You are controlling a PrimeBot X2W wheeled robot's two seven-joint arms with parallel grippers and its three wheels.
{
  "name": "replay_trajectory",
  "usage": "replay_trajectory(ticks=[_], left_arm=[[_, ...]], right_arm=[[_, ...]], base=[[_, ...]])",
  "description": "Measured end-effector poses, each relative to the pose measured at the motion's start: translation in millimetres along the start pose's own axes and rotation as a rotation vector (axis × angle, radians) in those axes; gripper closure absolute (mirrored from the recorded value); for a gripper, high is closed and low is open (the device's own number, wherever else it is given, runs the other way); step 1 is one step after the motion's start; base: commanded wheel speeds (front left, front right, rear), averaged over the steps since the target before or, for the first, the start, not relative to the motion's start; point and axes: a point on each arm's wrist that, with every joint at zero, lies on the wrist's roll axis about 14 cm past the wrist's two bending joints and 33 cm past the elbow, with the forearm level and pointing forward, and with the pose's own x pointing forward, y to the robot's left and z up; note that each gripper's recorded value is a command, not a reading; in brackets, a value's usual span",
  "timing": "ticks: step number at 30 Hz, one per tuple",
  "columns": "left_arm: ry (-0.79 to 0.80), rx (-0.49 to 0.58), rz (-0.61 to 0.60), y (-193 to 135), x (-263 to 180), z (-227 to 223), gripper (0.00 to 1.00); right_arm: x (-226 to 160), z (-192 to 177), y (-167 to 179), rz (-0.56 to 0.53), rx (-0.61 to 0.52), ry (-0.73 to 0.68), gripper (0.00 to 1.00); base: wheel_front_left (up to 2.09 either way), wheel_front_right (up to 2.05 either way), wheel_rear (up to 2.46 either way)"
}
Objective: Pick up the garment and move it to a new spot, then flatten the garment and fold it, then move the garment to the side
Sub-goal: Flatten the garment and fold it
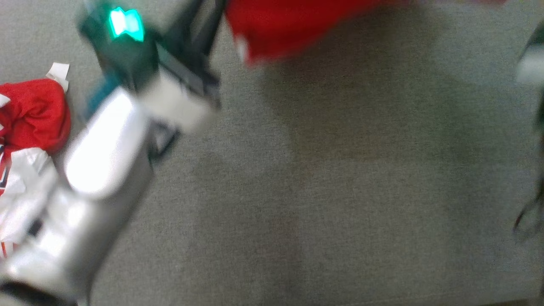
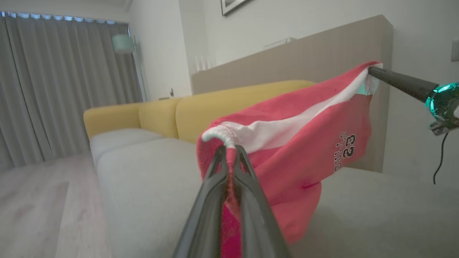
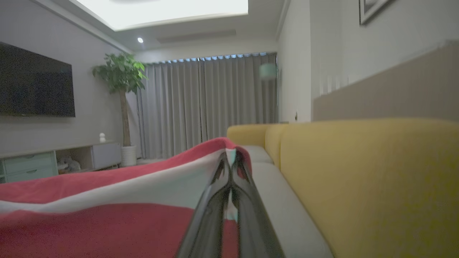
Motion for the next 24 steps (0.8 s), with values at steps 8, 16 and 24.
replay_trajectory(ticks=[8, 16, 24], left_arm=[[0.271, -0.161, 0.025, -69, -101, -94, 1.0], [0.341, -0.229, 0.05, -113, -163, -95, 1.0], [0.347, -0.243, 0.049, -129, -192, -84, 1.0]], right_arm=[[-128, -80, 16, -0.069, 0.136, 0.362, 1.0], [-234, -72, 26, -0.134, 0.238, 0.555, 1.0], [-260, -44, 19, -0.16, 0.227, 0.568, 1.0]], base=[[0.0, 0.0, 0.0], [0.0, 0.0, 0.0], [0.0, 0.0, 0.0]])
